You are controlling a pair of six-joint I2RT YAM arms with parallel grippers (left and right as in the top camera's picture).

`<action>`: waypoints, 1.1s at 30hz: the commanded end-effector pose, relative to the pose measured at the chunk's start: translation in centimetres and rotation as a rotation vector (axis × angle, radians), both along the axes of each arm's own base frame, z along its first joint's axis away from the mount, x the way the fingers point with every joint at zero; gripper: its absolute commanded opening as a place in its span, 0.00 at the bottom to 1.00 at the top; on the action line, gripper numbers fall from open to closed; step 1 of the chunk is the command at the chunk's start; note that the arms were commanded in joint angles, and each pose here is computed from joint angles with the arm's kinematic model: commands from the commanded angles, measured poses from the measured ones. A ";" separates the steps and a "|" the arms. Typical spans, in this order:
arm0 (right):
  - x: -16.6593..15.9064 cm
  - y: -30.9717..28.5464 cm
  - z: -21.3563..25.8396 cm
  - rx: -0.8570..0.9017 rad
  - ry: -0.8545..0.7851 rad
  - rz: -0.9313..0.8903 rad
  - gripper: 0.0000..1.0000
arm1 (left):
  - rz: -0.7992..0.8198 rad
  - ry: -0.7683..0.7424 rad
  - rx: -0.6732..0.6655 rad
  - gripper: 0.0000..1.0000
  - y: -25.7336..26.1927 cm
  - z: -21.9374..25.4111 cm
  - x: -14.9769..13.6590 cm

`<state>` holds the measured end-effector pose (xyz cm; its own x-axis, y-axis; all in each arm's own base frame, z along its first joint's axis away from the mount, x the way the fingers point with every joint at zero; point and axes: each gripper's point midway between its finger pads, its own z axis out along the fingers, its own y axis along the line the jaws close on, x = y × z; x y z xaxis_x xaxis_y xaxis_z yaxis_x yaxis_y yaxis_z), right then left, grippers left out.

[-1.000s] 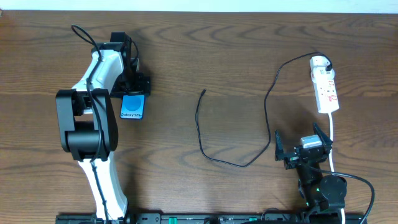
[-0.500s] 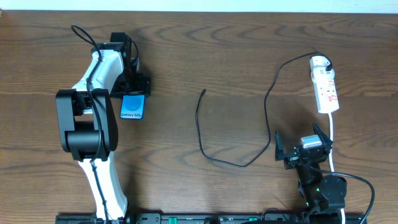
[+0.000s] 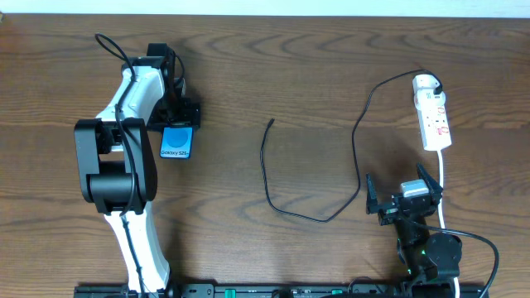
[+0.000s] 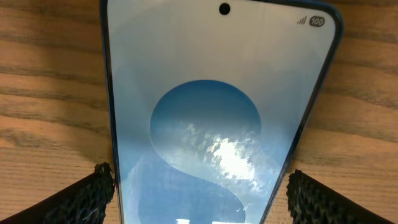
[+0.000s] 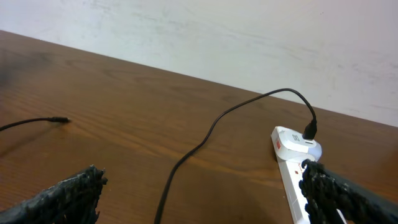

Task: Plug charger to phone and switch on socket
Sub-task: 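Lower the left gripper and close it on the phone's bottom edge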

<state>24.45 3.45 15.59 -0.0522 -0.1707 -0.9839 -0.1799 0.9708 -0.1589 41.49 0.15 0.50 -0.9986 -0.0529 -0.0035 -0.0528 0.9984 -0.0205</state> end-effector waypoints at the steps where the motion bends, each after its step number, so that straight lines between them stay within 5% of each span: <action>1: 0.0 -0.2 -0.1 0.010 0.002 -0.008 0.99 | -0.003 0.016 0.001 0.91 0.1 -0.5 -0.4; 33: 0.0 -0.2 -0.1 0.010 0.002 -0.008 0.99 | -0.002 0.065 -0.038 0.90 -0.5 -3.1 -1.4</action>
<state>24.45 3.45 15.59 -0.0522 -0.1707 -0.9839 -0.1799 0.9708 -0.1589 41.91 -0.11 -0.14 -0.9984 -0.0525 -0.0208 -0.0517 0.9980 -0.0368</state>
